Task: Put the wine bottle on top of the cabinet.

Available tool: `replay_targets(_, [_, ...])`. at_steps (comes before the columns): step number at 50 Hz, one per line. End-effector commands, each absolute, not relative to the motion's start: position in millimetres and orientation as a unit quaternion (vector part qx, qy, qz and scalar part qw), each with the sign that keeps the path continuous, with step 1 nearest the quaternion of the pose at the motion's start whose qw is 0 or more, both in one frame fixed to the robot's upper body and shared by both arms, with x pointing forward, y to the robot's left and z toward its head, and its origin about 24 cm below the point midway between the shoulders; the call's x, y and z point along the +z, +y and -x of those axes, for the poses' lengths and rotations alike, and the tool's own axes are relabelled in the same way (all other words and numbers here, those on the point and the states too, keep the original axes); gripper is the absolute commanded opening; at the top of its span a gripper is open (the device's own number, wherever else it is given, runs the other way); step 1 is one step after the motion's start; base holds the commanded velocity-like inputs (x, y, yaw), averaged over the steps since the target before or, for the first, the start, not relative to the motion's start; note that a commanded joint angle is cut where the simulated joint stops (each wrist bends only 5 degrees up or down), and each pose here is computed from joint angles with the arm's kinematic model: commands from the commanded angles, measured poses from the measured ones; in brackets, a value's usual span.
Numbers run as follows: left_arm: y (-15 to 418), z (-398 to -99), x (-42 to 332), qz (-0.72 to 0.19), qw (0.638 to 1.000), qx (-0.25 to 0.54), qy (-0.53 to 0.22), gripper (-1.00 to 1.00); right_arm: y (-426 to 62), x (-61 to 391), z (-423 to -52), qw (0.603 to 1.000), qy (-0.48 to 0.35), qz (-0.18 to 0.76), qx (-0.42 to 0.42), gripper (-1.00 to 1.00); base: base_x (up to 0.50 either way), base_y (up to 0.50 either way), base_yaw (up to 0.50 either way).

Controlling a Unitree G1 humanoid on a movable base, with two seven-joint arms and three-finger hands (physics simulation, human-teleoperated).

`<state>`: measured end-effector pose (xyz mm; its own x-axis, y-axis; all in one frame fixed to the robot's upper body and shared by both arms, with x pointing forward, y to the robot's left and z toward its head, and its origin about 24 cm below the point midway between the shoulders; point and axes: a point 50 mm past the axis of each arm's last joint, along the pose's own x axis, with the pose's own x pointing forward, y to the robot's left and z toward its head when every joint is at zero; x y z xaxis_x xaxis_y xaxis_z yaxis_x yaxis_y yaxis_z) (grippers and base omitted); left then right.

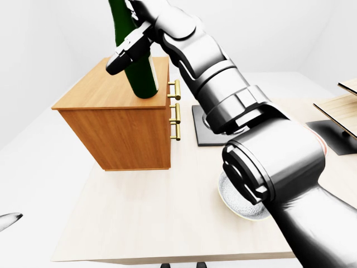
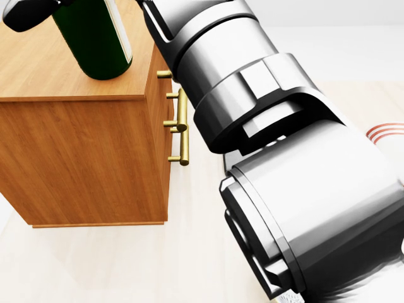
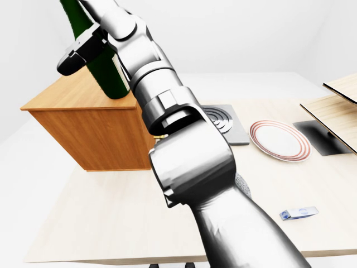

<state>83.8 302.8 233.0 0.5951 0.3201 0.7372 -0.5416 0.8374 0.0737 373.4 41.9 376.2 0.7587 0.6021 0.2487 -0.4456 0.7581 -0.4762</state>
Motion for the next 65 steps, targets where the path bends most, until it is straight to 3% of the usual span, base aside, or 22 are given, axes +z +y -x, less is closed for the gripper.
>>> replay_targets(1, [301.7, -82.2, 235.7, -0.148, 0.878, 0.244, -0.385, 1.00, 38.2, 386.6, -371.5, 0.916, -0.210, 0.199, 0.279, 1.00, 0.00, 0.00, 0.00])
replay_targets(43, [297.7, -83.8, 240.0, -0.147, 0.874, 0.237, -0.398, 1.00, -13.8, 429.0, -375.4, 0.932, -0.249, 0.184, 0.189, 1.00, 0.00, 0.00, 0.00])
replay_targets(65, [295.2, -80.5, 247.0, -0.148, 0.865, 0.234, -0.417, 1.00, -46.2, 480.2, -356.1, 0.926, -0.305, 0.171, 0.143, 1.00, 0.00, 0.00, 0.00])
